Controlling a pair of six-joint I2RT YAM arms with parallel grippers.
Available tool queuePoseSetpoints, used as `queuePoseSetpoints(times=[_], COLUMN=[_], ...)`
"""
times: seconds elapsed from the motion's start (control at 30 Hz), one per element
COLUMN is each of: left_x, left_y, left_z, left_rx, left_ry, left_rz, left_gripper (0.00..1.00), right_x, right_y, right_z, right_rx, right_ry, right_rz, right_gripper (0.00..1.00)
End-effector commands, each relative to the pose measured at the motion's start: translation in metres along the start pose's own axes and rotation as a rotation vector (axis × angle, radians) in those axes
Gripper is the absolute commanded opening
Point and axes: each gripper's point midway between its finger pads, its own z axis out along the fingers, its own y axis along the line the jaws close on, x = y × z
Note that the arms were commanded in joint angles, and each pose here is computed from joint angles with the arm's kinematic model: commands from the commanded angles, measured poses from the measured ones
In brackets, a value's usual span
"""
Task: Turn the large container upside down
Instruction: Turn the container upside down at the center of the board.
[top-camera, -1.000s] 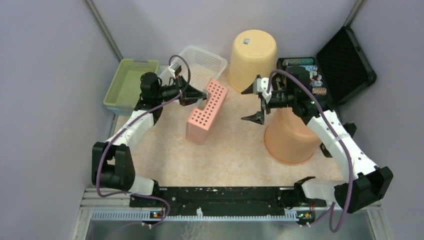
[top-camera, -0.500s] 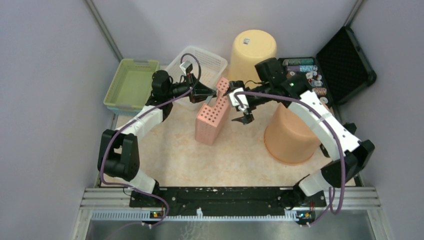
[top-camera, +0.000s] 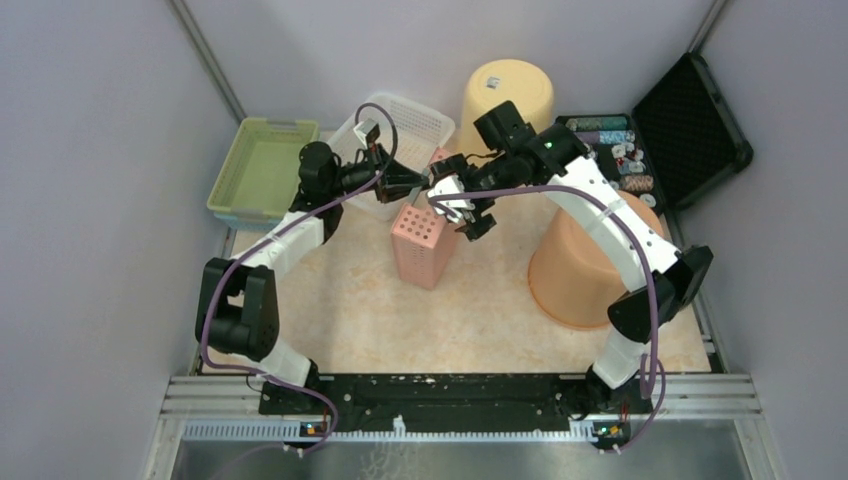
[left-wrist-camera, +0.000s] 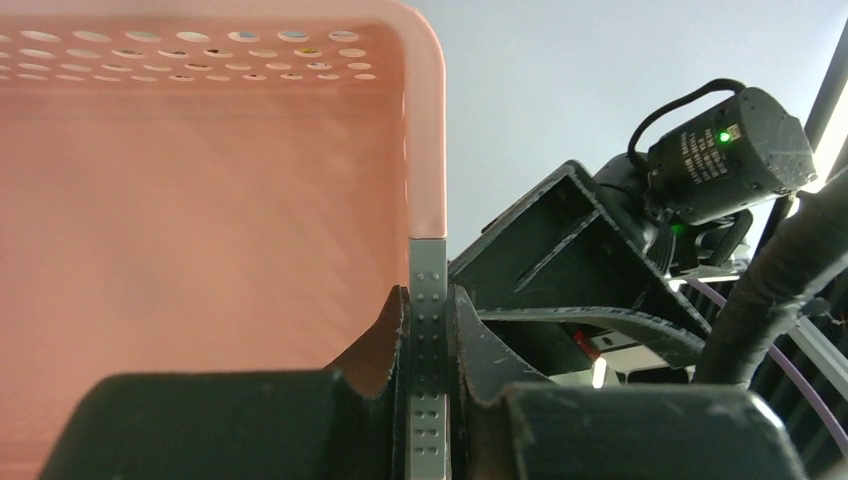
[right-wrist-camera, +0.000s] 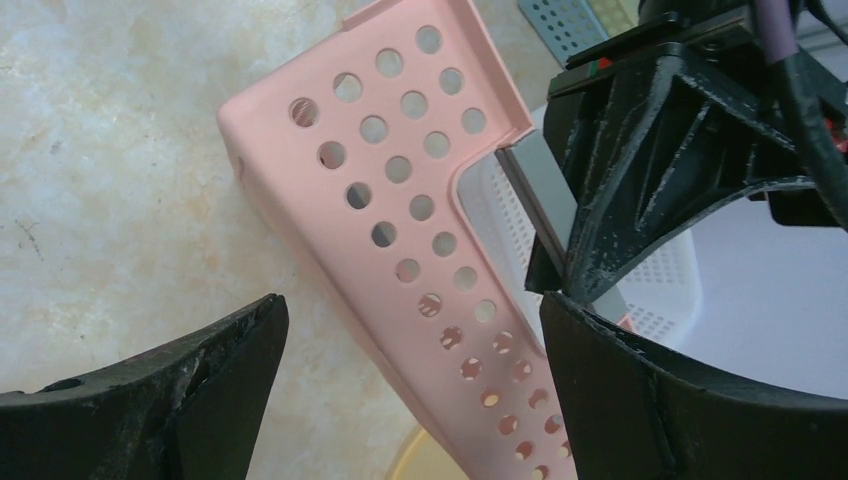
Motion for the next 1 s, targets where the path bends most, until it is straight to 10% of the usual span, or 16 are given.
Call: queuePoseSetpoints(times=[0.0,0.97], left_x=[-0.009,-0.036], left_y=[0.0,0.047], left_z=[-0.006,-0.083], left_rx=[0.022,-0.115], left_ry=[-0.03,-0.104], left_rz=[0.05,0.097], left_gripper=[0.0,0.02], right_x=[0.001,-0.044], right_y=[0.005,-0.033], right_z=[0.011,-0.005], right_rx=[-0.059,0.116], right_ry=[0.022,-0.306], right_rz=[-0.021,0.359], right_gripper=[0.94,0.99])
